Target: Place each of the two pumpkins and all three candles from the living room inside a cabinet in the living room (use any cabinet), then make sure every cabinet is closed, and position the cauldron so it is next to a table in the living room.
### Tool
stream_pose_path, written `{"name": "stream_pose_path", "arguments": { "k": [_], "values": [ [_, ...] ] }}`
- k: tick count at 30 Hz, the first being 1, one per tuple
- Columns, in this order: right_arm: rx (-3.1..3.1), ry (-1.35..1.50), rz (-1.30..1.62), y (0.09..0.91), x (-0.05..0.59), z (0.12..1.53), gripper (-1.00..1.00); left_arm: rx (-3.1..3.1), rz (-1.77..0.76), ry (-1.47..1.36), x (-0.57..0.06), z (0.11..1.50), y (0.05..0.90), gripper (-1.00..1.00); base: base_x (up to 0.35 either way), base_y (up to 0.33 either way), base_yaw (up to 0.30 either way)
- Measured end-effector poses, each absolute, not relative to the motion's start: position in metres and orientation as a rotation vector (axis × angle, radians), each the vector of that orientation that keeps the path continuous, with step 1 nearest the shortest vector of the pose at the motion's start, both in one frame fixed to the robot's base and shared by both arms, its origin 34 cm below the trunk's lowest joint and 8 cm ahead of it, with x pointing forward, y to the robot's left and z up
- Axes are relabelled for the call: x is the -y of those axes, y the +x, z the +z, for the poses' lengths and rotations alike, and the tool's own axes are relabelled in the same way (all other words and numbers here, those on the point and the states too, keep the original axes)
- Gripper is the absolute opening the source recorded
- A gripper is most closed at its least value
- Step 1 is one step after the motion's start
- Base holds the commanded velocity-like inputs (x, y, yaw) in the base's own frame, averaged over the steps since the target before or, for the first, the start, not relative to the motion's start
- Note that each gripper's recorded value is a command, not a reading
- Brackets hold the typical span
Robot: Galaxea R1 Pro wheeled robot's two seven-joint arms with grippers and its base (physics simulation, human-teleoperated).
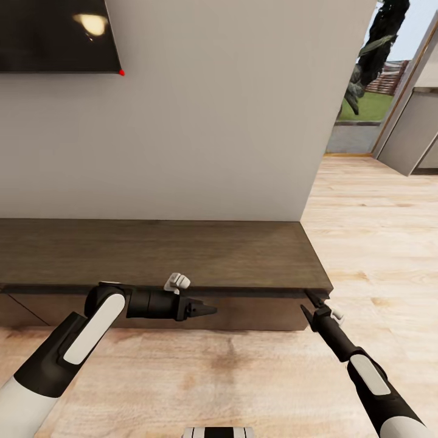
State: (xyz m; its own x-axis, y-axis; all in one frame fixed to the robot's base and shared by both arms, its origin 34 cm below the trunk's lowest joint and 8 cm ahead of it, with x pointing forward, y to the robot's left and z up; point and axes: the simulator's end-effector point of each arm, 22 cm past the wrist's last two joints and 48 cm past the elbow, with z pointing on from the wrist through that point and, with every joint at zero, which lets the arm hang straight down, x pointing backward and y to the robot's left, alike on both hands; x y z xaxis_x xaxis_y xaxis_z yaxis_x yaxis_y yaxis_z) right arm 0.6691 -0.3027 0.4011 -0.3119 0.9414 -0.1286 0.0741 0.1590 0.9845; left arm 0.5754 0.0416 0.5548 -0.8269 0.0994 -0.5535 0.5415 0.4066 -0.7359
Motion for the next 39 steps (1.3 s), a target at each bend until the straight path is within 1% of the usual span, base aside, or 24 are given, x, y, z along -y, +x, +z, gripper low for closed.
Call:
{"name": "stream_pose_path", "arguments": {
  "k": [7,34,39],
  "values": [
    [-1.537,1.007,1.300,0.650,0.323,0.393,1.00,-2.244,-1.403,0.548,-0.042,0.555,0.576,1.00,0.000,0.000,0.000],
    [-1.548,1.023,1.301,0.645,0.325,0.379,1.00,-2.262,-1.419,0.535,-0.042,0.542,0.576,1.00,0.000,0.000,0.000],
    [-1.547,1.022,1.301,0.645,0.325,0.379,1.00,-2.259,-1.421,0.535,-0.041,0.543,0.576,1.00,0.129,0.000,0.000]
  ]
}}
